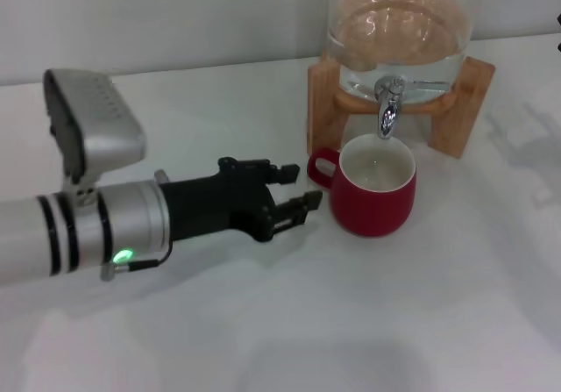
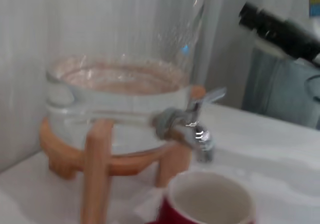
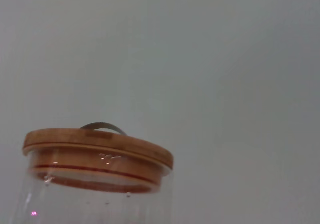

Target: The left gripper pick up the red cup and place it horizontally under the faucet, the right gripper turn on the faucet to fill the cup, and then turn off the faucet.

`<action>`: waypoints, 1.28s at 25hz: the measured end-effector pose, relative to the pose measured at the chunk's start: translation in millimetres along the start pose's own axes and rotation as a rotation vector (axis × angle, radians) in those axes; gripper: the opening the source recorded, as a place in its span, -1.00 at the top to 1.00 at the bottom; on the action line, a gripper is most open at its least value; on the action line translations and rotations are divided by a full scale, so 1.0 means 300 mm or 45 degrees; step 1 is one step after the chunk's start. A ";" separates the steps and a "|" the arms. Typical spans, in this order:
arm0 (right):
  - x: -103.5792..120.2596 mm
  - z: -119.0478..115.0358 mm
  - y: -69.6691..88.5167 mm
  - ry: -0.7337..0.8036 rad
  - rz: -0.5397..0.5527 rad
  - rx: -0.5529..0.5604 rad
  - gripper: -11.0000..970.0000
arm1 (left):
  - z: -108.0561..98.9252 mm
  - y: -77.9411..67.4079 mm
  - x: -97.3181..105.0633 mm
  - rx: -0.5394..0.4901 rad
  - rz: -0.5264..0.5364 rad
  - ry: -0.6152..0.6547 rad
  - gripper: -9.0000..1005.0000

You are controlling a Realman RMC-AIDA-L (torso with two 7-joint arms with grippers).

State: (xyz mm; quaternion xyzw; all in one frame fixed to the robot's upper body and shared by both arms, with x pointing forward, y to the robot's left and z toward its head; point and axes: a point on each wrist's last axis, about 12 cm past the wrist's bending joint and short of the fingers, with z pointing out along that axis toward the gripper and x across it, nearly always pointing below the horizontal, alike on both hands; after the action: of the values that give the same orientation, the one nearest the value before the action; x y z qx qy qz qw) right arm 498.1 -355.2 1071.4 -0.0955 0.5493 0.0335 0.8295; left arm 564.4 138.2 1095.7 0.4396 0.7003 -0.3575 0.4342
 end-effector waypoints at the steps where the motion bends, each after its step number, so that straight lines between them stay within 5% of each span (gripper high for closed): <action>1: -0.001 -0.001 -0.004 -0.001 -0.002 0.008 -0.24 | -0.009 -0.012 0.005 0.026 0.020 -0.014 0.06; 5: -0.006 0.000 -0.024 -0.013 -0.012 0.057 -0.24 | -0.036 -0.054 0.037 0.093 0.123 -0.059 0.06; 13: 0.004 0.019 -0.030 0.019 -0.014 0.073 -0.24 | -0.083 -0.052 0.075 -0.021 0.210 -0.186 0.06; 22: 0.003 0.005 -0.036 0.026 -0.038 0.068 -0.24 | -0.298 0.044 0.067 -0.698 0.273 -0.749 0.05; 26: -0.013 -0.012 -0.047 -0.008 -0.037 0.057 -0.24 | -0.380 0.089 0.079 -0.997 0.313 -0.828 0.03; 32: -0.026 -0.033 -0.003 -0.036 0.026 -0.114 -0.24 | -0.521 0.169 0.140 -1.329 0.159 -0.914 -0.03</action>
State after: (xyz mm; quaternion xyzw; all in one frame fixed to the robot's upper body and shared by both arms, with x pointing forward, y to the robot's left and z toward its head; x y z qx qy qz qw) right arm 486.3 -357.7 1074.9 -0.1264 0.5365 0.0679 0.8316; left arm 555.4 306.9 1108.3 0.0629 0.5663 -0.0684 0.8189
